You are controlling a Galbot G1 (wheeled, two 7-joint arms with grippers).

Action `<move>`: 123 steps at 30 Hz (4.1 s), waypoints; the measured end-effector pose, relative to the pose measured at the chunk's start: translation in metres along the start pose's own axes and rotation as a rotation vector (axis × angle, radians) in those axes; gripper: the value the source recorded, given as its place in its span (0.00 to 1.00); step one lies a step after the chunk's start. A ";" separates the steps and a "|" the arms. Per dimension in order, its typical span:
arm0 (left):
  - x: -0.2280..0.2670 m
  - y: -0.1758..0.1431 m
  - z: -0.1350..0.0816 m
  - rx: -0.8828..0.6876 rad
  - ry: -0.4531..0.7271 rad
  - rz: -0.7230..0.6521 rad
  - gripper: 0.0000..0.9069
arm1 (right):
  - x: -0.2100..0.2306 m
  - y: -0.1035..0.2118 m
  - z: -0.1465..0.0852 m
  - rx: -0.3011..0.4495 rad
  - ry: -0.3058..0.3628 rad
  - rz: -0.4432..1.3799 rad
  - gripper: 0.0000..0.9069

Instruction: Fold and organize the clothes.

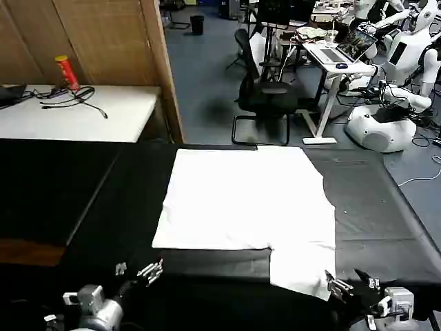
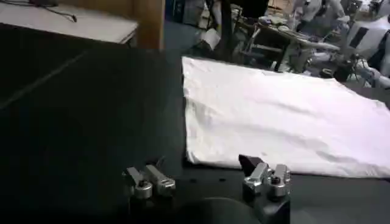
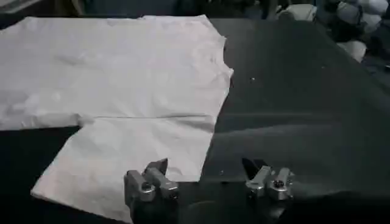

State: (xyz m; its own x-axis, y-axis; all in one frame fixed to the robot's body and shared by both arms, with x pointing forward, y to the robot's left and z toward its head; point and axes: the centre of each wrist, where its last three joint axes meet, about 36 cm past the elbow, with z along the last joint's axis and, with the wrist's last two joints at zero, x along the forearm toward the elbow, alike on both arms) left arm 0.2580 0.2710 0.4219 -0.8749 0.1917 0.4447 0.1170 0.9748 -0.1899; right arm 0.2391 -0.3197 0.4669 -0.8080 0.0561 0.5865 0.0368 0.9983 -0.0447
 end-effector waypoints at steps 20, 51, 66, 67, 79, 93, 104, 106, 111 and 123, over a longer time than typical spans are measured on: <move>-0.039 0.013 0.008 0.032 0.014 -0.042 0.05 | -0.023 0.012 0.013 -0.007 0.034 -0.007 0.56; 0.040 0.005 0.000 -0.013 0.049 -0.109 0.00 | 0.041 0.039 -0.003 -0.051 0.019 -0.005 0.00; 0.001 -0.004 -0.012 -0.055 -0.131 -0.138 0.00 | -0.046 0.014 -0.029 -0.147 -0.310 -0.099 0.00; -0.004 -0.004 -0.015 -0.055 -0.143 -0.134 0.00 | -0.055 0.013 -0.030 -0.151 -0.318 -0.100 0.00; -0.057 0.010 -0.035 -0.092 -0.231 -0.089 0.00 | -0.149 0.011 -0.051 -0.139 -0.330 -0.093 0.00; -0.106 0.035 -0.027 -0.104 -0.192 -0.128 0.97 | -0.197 0.019 -0.045 -0.146 -0.321 -0.166 0.97; -0.111 0.037 -0.028 -0.115 -0.187 -0.137 0.97 | -0.151 0.007 -0.050 -0.037 -0.333 -0.151 0.97; -0.108 0.039 -0.028 -0.125 -0.173 -0.144 0.97 | -0.137 0.003 -0.048 -0.013 -0.318 -0.135 0.97; -0.096 0.040 -0.027 -0.105 -0.116 -0.122 0.97 | -0.110 -0.002 -0.034 0.009 -0.242 -0.111 0.97; -0.076 0.042 -0.019 -0.060 -0.045 -0.097 0.70 | -0.096 -0.005 -0.003 -0.032 -0.142 -0.095 0.48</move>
State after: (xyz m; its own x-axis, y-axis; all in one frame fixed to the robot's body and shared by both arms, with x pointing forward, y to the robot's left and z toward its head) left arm 0.3384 0.2996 0.3970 -0.9038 0.0924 0.4179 0.0581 0.9939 -0.0943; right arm 0.3187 -0.3305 0.4131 -0.8837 -0.0387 0.4664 -0.0265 0.9991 0.0327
